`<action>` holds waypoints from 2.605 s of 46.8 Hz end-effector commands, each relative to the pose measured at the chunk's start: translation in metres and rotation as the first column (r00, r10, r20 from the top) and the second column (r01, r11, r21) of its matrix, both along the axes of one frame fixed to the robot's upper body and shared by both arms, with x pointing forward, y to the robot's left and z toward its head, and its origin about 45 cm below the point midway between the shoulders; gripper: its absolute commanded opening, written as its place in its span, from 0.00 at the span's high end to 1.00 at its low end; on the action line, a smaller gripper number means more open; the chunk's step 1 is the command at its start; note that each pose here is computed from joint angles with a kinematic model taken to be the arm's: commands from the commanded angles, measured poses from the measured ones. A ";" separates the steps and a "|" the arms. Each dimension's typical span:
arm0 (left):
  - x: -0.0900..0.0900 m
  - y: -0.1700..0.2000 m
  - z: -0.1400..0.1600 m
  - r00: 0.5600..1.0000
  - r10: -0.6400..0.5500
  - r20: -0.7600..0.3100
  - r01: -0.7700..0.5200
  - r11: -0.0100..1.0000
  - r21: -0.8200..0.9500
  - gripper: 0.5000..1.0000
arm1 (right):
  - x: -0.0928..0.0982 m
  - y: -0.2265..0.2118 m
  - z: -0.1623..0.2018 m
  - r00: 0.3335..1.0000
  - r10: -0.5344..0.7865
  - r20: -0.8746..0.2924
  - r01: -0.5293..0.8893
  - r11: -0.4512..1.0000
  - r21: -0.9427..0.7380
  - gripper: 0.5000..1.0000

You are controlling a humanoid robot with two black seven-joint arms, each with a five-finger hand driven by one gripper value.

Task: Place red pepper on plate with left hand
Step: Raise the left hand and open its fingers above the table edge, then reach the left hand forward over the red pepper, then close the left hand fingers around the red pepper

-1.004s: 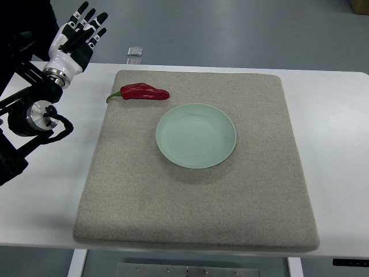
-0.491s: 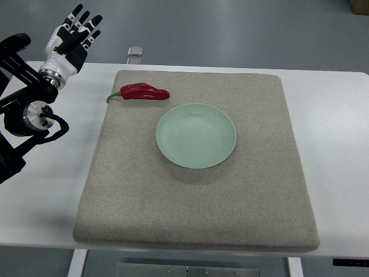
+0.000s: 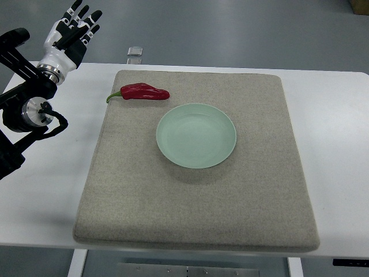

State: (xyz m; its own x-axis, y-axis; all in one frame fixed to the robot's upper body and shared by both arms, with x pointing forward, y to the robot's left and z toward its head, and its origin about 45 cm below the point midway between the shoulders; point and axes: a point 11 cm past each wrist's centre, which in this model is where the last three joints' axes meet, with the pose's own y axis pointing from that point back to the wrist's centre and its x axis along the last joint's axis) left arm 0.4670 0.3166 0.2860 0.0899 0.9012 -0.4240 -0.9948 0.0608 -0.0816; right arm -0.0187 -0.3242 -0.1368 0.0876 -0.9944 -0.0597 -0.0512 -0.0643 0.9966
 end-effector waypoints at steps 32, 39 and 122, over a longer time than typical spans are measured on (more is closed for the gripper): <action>0.002 -0.010 0.011 0.991 -0.083 0.104 0.024 0.883 0.469 0.05 | -0.001 0.000 0.000 1.000 0.000 -0.001 0.000 1.000 0.000 0.14; 0.004 -0.013 0.008 0.983 -0.139 0.123 0.021 0.742 0.670 0.05 | 0.000 0.000 0.000 1.000 0.000 0.000 0.000 1.000 0.000 0.14; 0.020 -0.037 -0.048 0.910 -0.385 -0.153 0.051 -0.263 0.963 0.37 | 0.000 0.000 0.000 1.000 0.000 0.000 0.000 1.000 0.000 0.14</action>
State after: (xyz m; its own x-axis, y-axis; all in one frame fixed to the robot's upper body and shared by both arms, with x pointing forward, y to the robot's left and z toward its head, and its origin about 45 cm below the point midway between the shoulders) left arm 0.4868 0.2805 0.2415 0.2983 0.1107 0.9480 -0.8699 0.4404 0.2223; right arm -0.0191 -0.3242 -0.1368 0.0875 -0.9944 -0.0597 -0.0505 -0.0643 0.9966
